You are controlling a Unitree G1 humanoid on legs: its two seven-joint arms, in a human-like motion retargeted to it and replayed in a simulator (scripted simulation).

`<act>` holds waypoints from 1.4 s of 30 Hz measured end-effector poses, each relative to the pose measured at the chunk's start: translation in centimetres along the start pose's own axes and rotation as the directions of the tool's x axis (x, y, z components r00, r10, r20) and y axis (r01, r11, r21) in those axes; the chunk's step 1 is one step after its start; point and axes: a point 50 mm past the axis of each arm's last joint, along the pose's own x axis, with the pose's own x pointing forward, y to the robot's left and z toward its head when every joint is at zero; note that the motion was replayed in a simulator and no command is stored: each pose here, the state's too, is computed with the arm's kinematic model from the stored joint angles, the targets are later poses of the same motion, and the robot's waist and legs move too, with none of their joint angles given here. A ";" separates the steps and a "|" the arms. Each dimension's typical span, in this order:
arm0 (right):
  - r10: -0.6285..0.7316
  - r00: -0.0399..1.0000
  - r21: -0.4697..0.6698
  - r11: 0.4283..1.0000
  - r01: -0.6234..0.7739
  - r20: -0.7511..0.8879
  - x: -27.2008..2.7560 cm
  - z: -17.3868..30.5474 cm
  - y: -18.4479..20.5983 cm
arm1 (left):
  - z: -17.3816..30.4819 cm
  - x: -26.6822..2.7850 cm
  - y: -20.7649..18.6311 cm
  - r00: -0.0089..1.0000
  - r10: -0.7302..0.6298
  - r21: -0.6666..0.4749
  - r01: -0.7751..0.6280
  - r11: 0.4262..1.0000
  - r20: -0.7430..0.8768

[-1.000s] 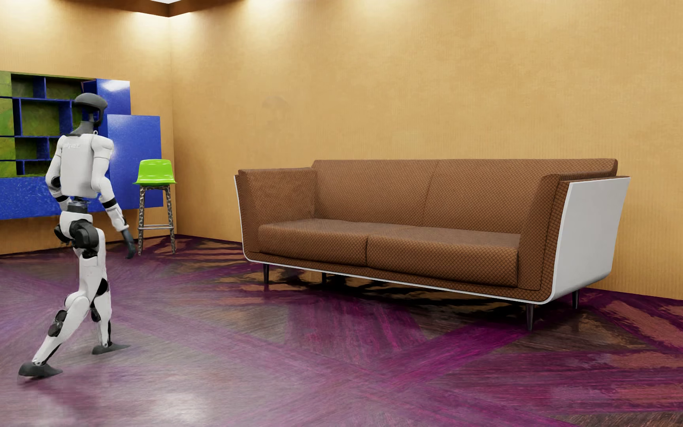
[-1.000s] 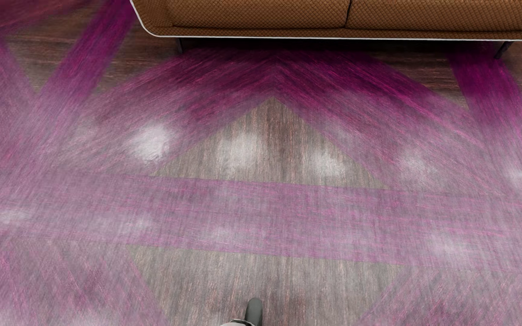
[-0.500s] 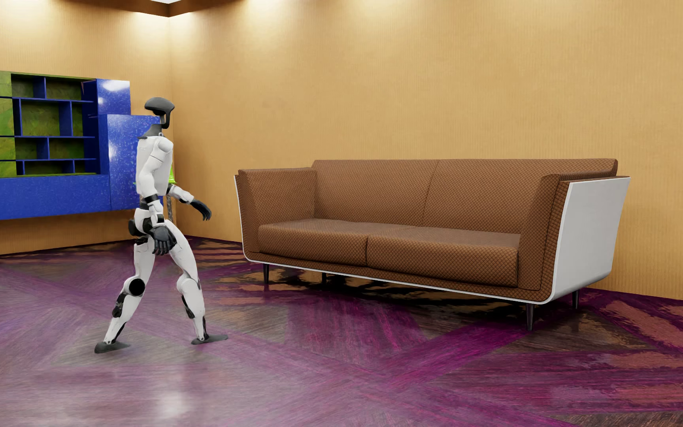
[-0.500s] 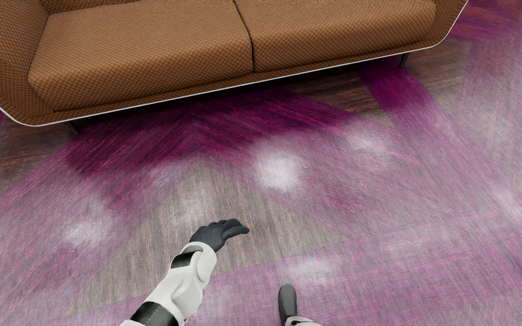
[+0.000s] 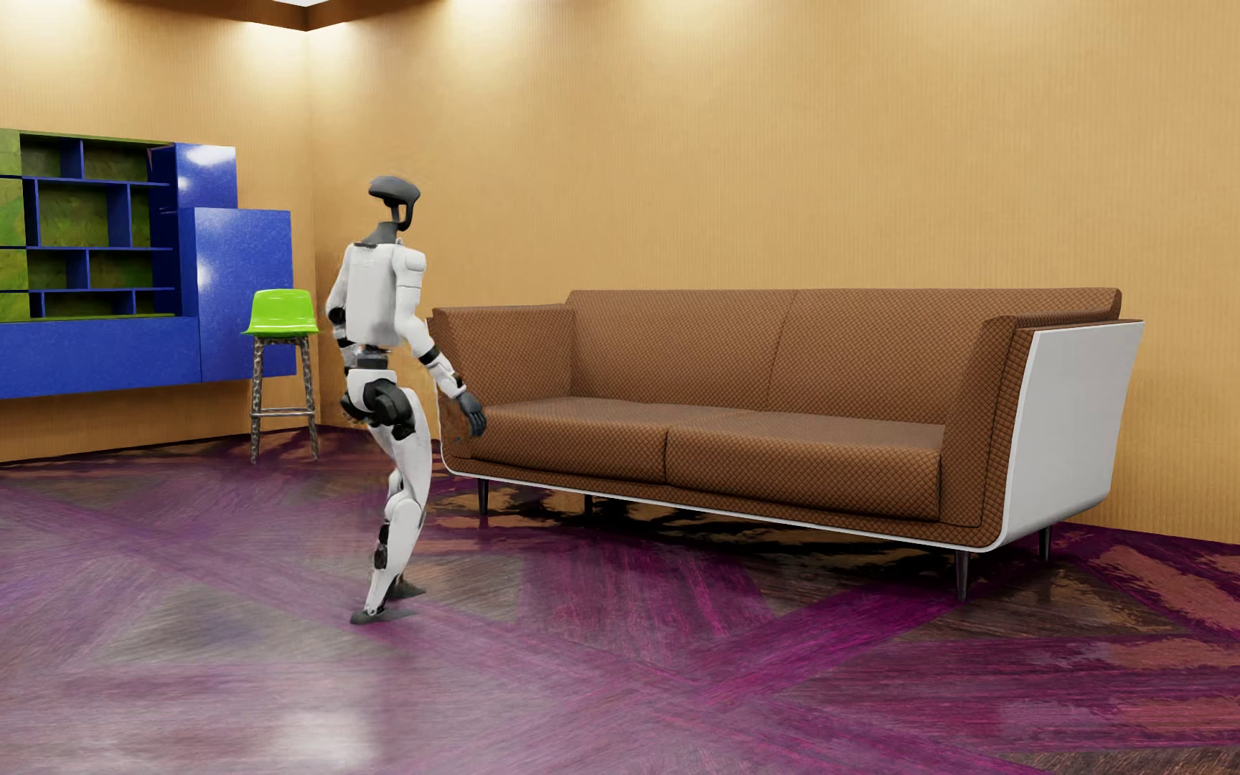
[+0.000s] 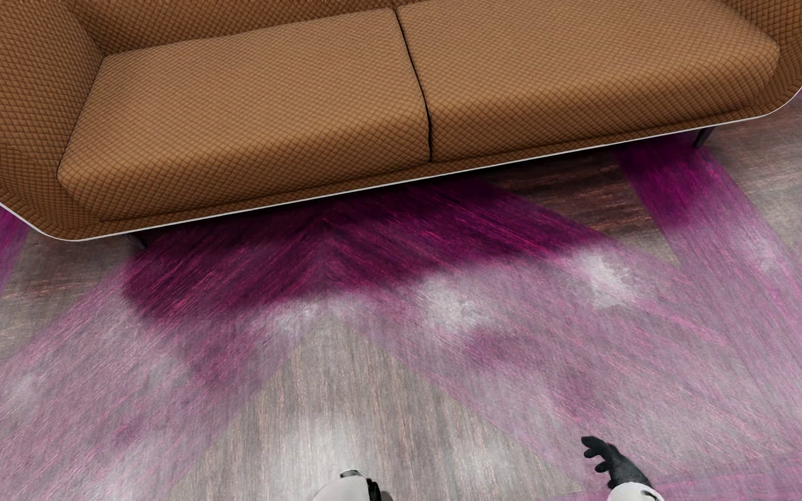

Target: Approach the sofa

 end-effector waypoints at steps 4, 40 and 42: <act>-0.125 0.961 0.031 0.992 0.121 0.249 0.1 6.2 -3.1 | -4.1 -1.3 -4.8 0.966 -0.158 -0.152 0.128 0.980 -0.203; -0.042 0.991 0.124 0.992 0.026 0.130 -1.2 1.6 0.4 | -1.6 -1.0 -5.8 0.965 -0.210 -0.246 0.168 0.955 -0.157; 0.002 0.999 0.142 0.990 -0.008 0.043 -1.6 -0.1 1.9 | -0.9 -1.0 -6.7 0.949 -0.272 -0.156 0.248 0.956 -0.162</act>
